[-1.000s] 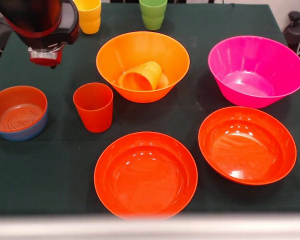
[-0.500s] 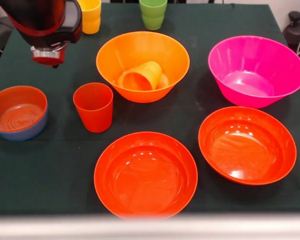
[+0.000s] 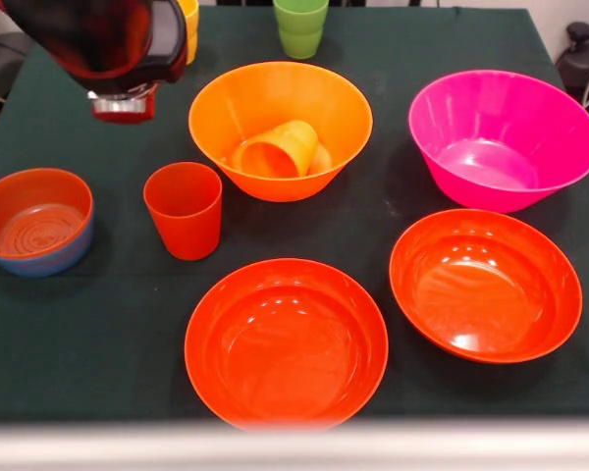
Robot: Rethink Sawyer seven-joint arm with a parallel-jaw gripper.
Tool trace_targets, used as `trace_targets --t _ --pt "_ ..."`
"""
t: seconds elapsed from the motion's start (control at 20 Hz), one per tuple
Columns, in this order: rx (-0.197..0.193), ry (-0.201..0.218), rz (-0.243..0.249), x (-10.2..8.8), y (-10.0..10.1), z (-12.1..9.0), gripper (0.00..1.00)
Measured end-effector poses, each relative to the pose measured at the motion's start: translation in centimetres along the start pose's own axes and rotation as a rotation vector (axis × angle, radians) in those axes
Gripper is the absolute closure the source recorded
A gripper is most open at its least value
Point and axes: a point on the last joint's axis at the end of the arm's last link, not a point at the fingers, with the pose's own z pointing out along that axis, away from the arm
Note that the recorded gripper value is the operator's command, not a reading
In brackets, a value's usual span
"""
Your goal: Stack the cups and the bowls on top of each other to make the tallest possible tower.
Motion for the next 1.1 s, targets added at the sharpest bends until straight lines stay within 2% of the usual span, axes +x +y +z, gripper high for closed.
trace_targets --t 0.3,0.35,0.45,0.85,1.05,1.1 --pt "-0.036 -0.024 -0.038 0.9 2.6 -1.7 0.0" --pt "-0.05 -0.025 -0.05 1.1 3.5 -2.2 0.0" --pt "-0.053 -0.023 -0.059 1.3 4.1 -2.5 0.0" --pt "-0.02 0.001 -0.107 3.4 6.3 -3.9 0.0" --pt "-0.016 -0.01 -0.119 4.0 6.8 -4.2 0.0" --pt "-0.015 -0.034 -0.124 4.3 7.2 -4.4 1.0"
